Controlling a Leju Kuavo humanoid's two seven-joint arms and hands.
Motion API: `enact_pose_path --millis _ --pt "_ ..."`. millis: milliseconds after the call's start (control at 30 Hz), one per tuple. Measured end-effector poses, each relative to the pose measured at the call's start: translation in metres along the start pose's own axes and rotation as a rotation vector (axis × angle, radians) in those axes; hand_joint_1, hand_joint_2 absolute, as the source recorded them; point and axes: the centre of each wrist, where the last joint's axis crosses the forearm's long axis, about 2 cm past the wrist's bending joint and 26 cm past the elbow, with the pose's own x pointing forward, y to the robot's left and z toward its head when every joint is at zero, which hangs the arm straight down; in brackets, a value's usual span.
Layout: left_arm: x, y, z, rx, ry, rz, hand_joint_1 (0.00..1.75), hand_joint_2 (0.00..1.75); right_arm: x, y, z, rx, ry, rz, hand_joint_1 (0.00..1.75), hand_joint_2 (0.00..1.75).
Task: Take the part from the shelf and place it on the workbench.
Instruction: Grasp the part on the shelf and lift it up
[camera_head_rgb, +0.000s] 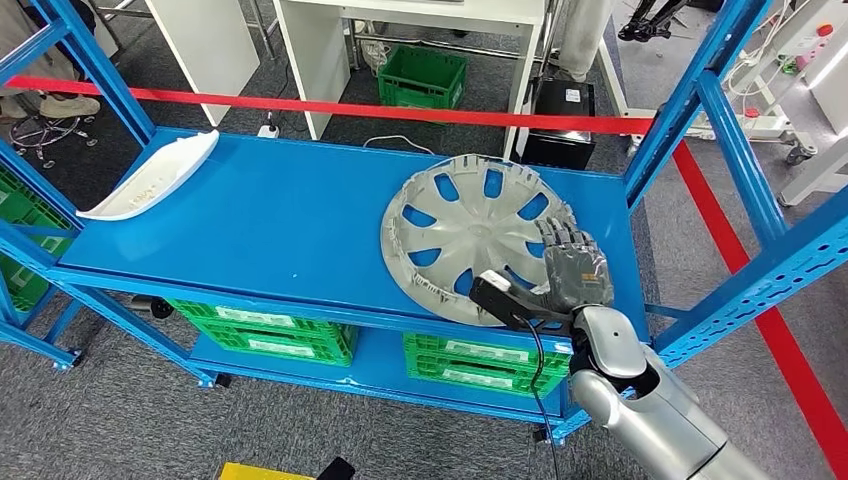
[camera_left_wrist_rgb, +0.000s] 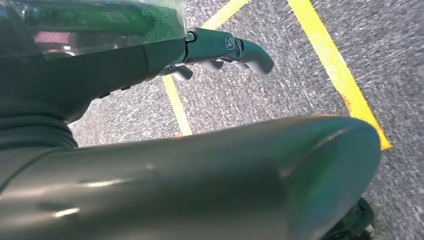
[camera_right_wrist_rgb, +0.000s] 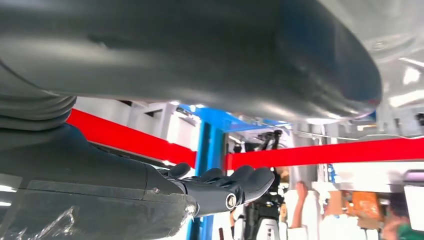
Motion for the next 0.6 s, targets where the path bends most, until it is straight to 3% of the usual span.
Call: enact_pose_path --millis 600 --pt "0.006 0.002 0.0 -0.005 -0.015 -0.054 0.0 0.0 0.025 -0.006 -0.015 -0.038 -0.115 -0.045 0.0 0.0"
